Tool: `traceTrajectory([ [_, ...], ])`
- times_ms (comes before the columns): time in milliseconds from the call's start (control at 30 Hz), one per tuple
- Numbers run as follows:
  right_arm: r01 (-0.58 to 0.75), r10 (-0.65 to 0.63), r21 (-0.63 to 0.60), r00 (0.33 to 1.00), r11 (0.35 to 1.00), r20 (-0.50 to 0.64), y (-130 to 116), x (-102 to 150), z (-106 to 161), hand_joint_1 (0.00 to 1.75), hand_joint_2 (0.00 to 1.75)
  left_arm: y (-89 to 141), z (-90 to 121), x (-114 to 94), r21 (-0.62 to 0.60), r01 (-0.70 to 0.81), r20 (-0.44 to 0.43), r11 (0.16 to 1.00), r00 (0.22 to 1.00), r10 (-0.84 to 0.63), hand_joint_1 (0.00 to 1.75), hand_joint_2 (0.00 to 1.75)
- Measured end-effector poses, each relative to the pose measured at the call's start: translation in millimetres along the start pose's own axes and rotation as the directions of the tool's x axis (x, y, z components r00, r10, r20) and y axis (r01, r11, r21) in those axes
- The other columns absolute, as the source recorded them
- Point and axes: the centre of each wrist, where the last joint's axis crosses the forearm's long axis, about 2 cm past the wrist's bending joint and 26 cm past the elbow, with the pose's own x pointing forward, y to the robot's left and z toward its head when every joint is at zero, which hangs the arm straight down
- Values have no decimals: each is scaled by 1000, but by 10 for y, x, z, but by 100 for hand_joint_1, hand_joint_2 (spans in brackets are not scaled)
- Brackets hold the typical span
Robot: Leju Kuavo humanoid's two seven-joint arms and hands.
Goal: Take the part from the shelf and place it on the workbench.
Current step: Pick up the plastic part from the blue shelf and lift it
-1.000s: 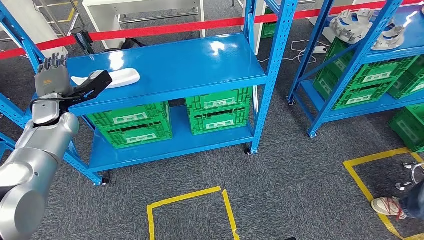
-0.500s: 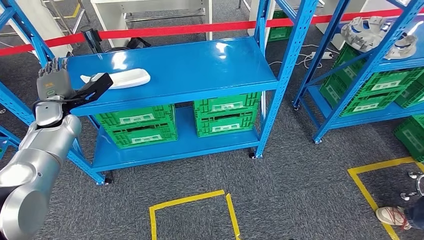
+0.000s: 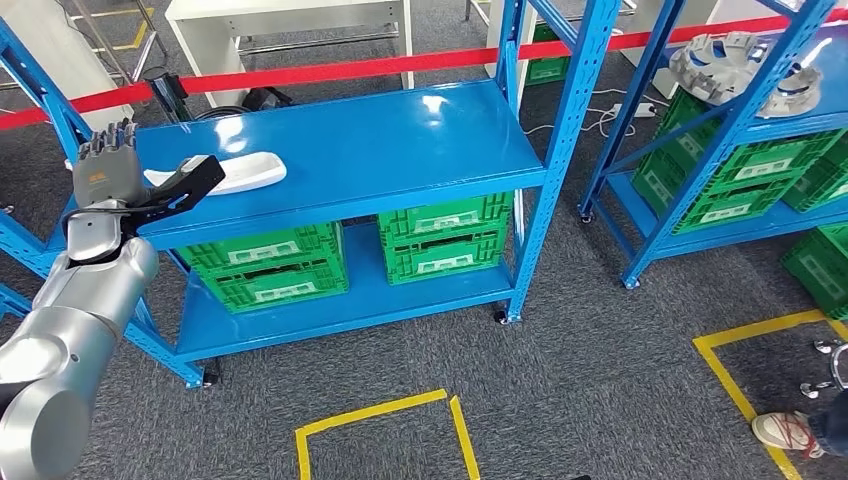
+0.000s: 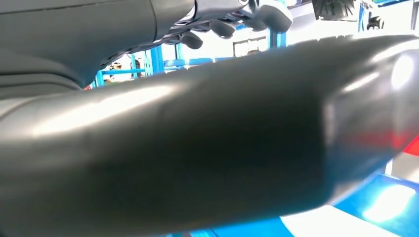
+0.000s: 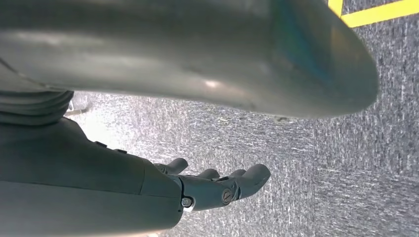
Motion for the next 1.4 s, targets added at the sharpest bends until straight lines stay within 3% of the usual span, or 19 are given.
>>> traceTrajectory([
  [1400,13,-13,-4,1000,1000,2,6,-32,6,0,0,-129,81,180,-5,-10,51,1000,999,10,0,0],
])
